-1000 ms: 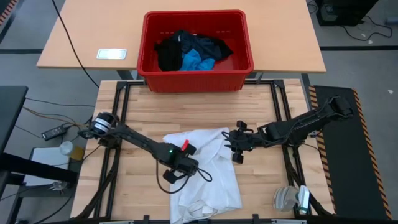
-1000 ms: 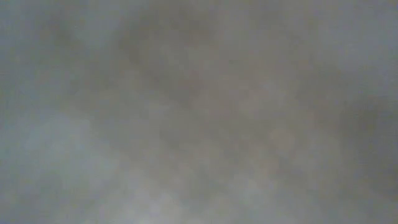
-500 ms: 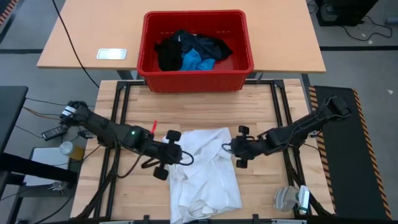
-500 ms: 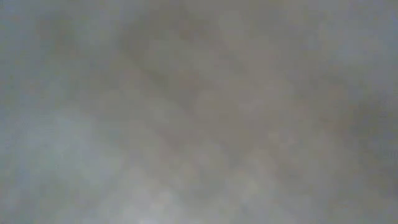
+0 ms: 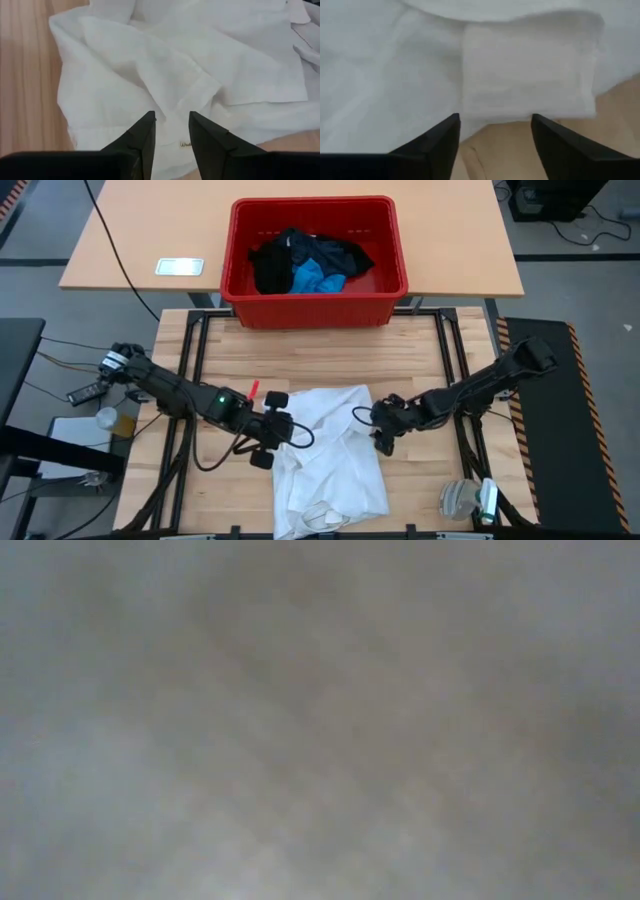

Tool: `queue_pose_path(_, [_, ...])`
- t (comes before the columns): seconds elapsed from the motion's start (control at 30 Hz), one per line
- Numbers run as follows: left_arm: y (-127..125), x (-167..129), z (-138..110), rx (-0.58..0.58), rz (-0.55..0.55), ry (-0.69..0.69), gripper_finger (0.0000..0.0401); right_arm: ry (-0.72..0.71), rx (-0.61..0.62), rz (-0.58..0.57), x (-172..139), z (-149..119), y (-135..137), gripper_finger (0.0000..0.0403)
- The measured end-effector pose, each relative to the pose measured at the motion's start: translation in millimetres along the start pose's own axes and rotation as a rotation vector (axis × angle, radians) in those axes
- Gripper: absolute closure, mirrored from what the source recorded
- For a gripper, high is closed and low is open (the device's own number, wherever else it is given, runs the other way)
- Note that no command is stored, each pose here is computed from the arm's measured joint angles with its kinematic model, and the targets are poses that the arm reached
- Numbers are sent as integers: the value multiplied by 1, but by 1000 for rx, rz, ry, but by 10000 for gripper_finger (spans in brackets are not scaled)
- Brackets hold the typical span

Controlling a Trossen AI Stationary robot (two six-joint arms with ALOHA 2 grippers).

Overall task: Fold laundry
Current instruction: Fold the white polo

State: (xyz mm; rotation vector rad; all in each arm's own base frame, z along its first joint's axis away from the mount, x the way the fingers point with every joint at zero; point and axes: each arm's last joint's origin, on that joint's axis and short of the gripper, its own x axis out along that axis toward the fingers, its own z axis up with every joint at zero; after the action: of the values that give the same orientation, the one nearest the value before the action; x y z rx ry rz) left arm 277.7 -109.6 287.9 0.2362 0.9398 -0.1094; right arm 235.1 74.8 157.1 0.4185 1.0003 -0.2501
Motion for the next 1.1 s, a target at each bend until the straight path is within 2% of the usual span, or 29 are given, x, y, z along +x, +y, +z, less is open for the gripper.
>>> queue_pose_path(0.17, [1, 0, -6, -4, 5, 58, 280, -8, 229, 3, 14, -10, -24, 128])
queue_pose_path(0.27, [1, 0, -6, -4, 5, 60, 280, -99, 296, 136, 18, -10, -26, 133])
queue_pose_path(0.33, [1, 0, -6, -5, 5, 60, 280, -120, 308, 221, 20, -11, -28, 141])
queue_pose_path(0.4, [1, 0, -6, -10, 7, 60, 280, -122, 318, 260, 20, -13, -29, 149])
queue_pose_path(0.63, [2, 0, -5, -6, 10, 54, 280, -153, 318, 307, 10, -9, -27, 171])
queue_pose_path(0.83, [6, 1, -6, -9, 18, 63, 280, -105, 371, 210, -1, -16, -36, 183])
queue_pose_path(1.1, [5, 1, -5, 1, 16, 55, 280, -96, 399, 235, -4, -15, -35, 186])
